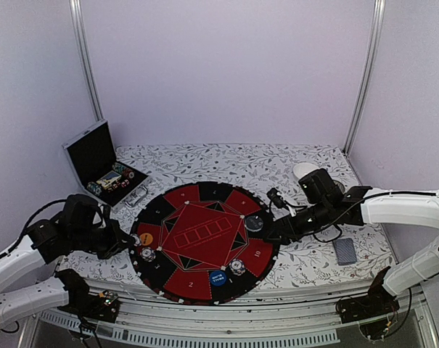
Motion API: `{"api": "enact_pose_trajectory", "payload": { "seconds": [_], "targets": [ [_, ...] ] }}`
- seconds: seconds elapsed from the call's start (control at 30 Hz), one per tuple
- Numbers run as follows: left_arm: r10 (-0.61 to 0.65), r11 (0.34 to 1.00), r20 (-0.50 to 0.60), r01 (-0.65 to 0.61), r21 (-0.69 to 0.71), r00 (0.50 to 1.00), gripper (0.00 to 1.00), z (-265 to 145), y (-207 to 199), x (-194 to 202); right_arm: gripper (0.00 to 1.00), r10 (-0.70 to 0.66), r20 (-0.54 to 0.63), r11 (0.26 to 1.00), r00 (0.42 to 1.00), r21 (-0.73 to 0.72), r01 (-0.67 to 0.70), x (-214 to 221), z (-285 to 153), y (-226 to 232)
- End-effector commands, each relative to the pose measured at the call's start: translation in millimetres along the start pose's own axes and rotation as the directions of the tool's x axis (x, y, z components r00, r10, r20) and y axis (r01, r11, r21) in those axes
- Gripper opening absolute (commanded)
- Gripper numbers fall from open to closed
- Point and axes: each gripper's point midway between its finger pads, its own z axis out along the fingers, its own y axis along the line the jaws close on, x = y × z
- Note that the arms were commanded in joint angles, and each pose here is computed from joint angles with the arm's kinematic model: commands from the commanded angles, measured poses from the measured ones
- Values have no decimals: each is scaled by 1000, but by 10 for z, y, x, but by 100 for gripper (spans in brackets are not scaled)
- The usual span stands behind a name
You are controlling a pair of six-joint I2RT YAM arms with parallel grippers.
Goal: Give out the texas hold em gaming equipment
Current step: Place the poker chip in the big blind area.
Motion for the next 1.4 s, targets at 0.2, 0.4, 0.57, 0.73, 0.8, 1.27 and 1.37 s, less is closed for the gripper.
{"api": "enact_pose_trajectory", "payload": {
  "seconds": [0.2, 0.4, 0.57, 0.73, 0.8, 1.27, 1.37],
  "targets": [
    [-31, 993, -82, 40, 110, 996, 0, 203, -88, -119, 53, -29, 6, 999, 1000, 25, 29, -48, -29, -37],
    [-66, 988, -149, 86, 126, 987, 0, 327, 54, 79, 53, -22, -1, 1000, 1000, 22, 22, -56, -5, -47],
    [-54, 995, -170, 68, 77, 984, 0, 313, 162, 144, 54, -22, 0, 999, 1000, 25, 22, -59, -6, -50],
    [-38, 994, -164, 54, 93, 986, 0, 361, 123, 88, 54, -20, -4, 1000, 1000, 21, 20, -59, 4, -45],
    [-33, 996, -173, 47, 76, 984, 0, 394, 172, 88, 54, -18, -2, 1000, 1000, 24, 18, -56, -2, -49],
    [-18, 995, -152, 33, 98, 988, 0, 449, 162, -2, 54, -17, -5, 999, 1000, 28, 17, -51, -12, -53],
    [-13, 993, -148, 30, 111, 989, 0, 461, 135, -25, 55, -18, -7, 999, 1000, 26, 19, -52, -13, -46]
  ]
}}
